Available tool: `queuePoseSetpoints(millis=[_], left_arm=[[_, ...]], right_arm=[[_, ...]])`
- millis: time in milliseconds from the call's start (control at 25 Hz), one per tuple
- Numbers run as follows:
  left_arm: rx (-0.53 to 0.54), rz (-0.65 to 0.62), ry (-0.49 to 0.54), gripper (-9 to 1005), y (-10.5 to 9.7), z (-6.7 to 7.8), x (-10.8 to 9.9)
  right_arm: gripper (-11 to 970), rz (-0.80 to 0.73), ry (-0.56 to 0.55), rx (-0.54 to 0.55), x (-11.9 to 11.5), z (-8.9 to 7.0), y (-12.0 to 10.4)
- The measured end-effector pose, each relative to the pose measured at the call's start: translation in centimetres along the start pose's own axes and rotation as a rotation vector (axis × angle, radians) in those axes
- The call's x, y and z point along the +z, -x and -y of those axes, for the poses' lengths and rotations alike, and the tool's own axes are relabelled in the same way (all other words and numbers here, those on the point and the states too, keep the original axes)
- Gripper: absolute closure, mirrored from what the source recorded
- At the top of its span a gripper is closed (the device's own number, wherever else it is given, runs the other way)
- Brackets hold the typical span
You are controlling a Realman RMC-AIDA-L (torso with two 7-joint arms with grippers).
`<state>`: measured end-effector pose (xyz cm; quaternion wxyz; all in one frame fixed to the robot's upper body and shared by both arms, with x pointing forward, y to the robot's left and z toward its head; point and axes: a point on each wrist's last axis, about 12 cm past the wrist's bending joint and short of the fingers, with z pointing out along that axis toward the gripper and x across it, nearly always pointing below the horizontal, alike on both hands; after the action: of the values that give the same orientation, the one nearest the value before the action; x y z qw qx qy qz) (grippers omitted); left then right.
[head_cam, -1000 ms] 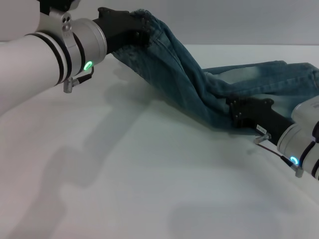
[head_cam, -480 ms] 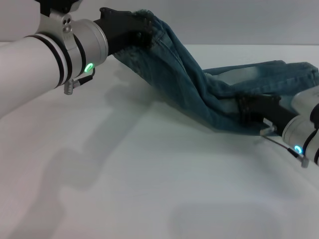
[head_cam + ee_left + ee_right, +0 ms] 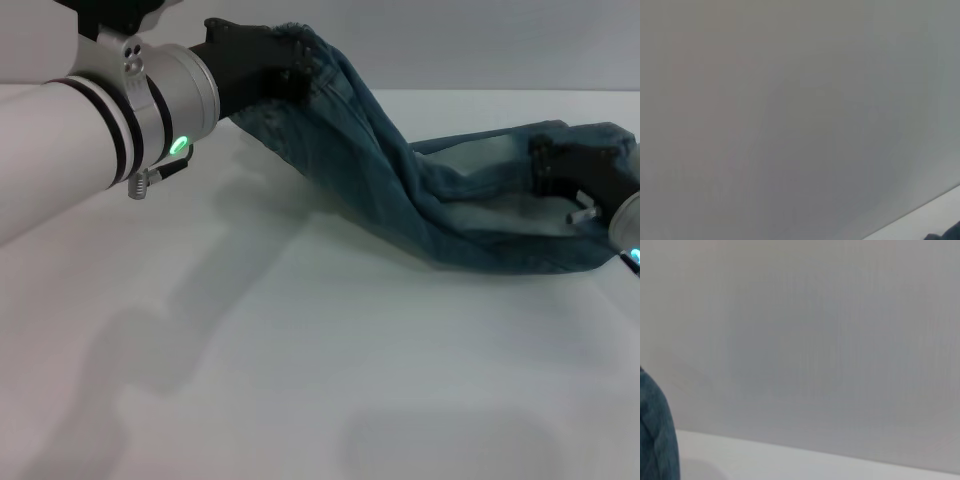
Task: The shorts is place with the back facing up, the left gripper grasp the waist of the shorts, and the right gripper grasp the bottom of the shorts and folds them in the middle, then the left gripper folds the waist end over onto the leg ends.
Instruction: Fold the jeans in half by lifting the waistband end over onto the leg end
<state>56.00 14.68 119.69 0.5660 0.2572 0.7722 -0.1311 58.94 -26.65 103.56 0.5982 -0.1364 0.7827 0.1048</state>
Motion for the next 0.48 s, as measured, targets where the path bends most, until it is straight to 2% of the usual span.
queuePoseSetpoints(millis=[160, 480], left_arm=[[0.020, 0.023, -0.016, 958, 0.5, 0.8, -1.1], [0.039, 0.071, -0.053, 959, 1.7, 2.3, -2.2]], right_arm=[[961, 0.022, 0.022, 0.003, -0.3, -1.0, -0.1], [961, 0.010, 0.192, 0.038, 0.2, -5.3, -0.2]])
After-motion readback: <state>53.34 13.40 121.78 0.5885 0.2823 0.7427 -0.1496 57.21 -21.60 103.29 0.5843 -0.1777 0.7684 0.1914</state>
